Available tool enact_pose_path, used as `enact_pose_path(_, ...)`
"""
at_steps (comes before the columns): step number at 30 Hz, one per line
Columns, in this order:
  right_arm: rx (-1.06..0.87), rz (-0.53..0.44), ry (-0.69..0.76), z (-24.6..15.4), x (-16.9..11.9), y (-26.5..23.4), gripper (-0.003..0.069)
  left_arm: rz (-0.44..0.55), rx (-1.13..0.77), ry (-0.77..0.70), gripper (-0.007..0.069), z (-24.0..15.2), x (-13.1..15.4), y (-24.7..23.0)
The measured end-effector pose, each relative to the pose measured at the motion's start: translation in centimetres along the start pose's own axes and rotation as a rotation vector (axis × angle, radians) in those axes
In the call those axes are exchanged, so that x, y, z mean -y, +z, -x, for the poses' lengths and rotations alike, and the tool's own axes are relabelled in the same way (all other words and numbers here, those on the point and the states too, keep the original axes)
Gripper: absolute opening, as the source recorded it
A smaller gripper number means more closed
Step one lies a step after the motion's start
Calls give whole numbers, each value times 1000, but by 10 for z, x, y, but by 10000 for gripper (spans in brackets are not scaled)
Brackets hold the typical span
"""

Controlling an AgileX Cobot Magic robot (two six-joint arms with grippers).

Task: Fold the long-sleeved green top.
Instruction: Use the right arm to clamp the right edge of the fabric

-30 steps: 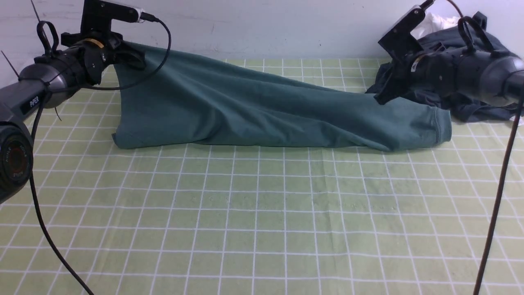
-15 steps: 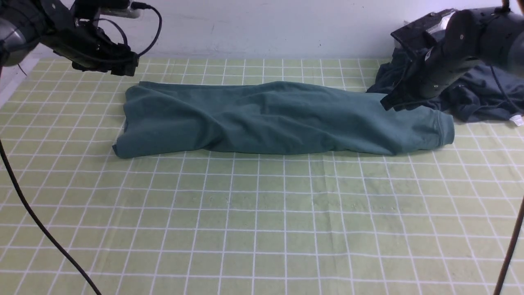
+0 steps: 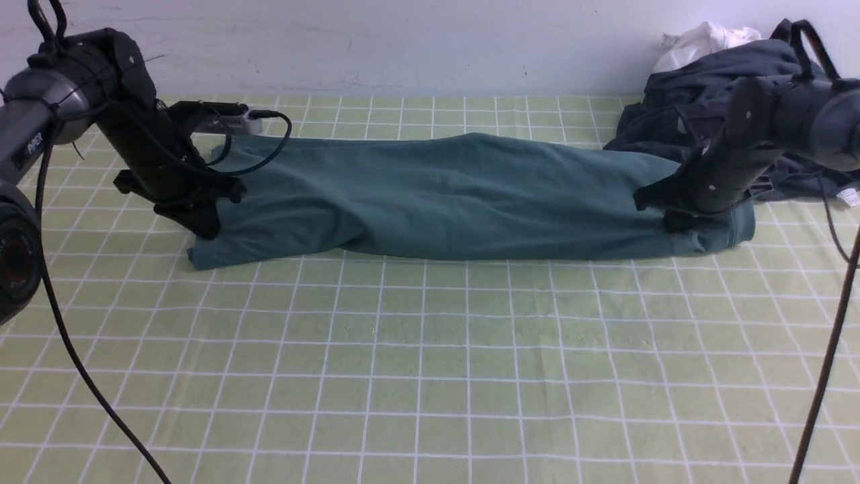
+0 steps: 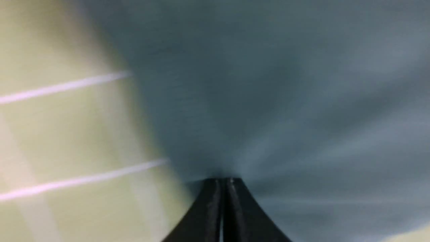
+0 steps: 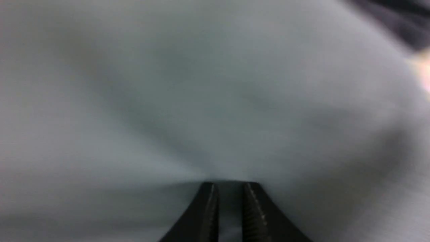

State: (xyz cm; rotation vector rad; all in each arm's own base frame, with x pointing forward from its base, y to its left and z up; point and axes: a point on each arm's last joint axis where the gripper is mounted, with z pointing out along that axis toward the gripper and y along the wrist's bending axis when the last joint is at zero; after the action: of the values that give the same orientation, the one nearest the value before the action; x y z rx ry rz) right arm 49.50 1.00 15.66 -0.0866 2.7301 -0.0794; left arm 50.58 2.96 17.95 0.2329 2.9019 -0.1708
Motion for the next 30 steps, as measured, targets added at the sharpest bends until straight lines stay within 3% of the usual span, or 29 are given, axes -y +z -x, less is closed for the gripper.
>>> enact_pose_path(4,-31,-43,104,-4,43,-12,132,47,78,-19,-4,1,-11,-42)
enact_pose_path(7,-8,0,172,-3,64,-37,138,76,202,-9,-4,1,-3,-105)
enact_pose_path(12,59,114,158,4,63,-69,192,70,372,12,-4,-11,19,-189)
enact_pose_path(18,19,144,171,-1,60,-44,452,14,578,135,-4,-75,66,-301)
enact_pose_path(21,-6,141,202,-5,60,-22,532,14,592,177,-4,-111,81,-322)
enact_pose_path(25,-13,140,245,-7,49,2,536,20,596,191,-4,-161,96,-335)
enact_pose_path(27,-2,138,242,-5,43,3,482,24,605,190,-4,-181,102,-336)
enact_pose_path(29,3,143,225,-3,35,4,375,37,607,188,-4,-208,108,-336)
enact_pose_path(30,3,144,223,-3,35,3,363,38,606,187,-4,-210,108,-336)
